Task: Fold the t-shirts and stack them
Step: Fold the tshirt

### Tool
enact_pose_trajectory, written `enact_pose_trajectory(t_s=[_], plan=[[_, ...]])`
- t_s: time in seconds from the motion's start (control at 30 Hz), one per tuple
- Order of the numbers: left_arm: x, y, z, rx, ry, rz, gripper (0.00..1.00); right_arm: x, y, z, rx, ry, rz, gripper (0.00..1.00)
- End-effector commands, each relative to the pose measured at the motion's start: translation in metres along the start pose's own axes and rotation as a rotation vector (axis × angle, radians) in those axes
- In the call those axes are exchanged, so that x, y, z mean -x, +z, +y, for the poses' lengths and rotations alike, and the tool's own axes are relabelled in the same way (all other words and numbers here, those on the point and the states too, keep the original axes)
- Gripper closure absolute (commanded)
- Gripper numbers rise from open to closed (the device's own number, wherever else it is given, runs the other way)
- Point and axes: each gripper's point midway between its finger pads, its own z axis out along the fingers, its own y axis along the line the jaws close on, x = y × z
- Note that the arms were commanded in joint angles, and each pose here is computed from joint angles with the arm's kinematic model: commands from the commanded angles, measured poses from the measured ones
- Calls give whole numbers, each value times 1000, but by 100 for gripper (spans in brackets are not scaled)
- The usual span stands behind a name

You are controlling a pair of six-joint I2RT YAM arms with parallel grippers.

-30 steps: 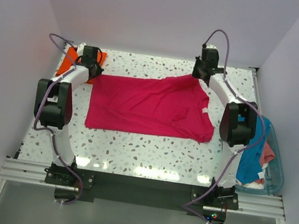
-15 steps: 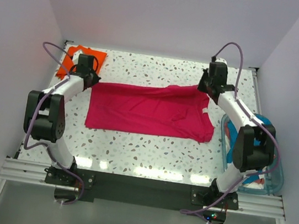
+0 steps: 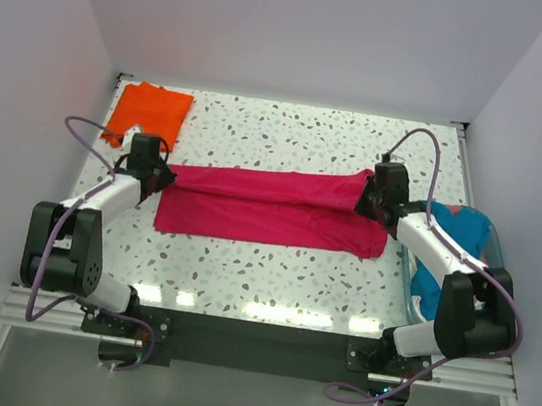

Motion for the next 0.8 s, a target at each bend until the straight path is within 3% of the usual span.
enact_pose_trajectory(t_s=[0.0, 0.1, 0.13, 0.17, 0.23, 0.5, 0.77], plan=[[-4, -8, -8, -97, -60, -20, 85, 5, -9, 3, 19, 40, -47, 94], [-21, -10, 3, -109, -83, -2, 61, 6, -14, 2, 11, 35, -39, 69], [-18, -16, 1, -127, -90, -20, 55, 7, -16, 3, 15, 34, -41, 56], [-17, -18, 0, -134, -95, -32, 48, 12, -19, 5, 24, 31, -51, 50], [-9, -24, -2, -144, -101, -62, 44, 17, -22, 7, 28, 18, -63, 43], [25, -34, -27, -159, -64, -137, 51, 41, 8, 31, -11, -73, -45, 44], [19, -19, -46, -133, -8, -93, 55, 37, 51, 94, -9, -239, -3, 43]])
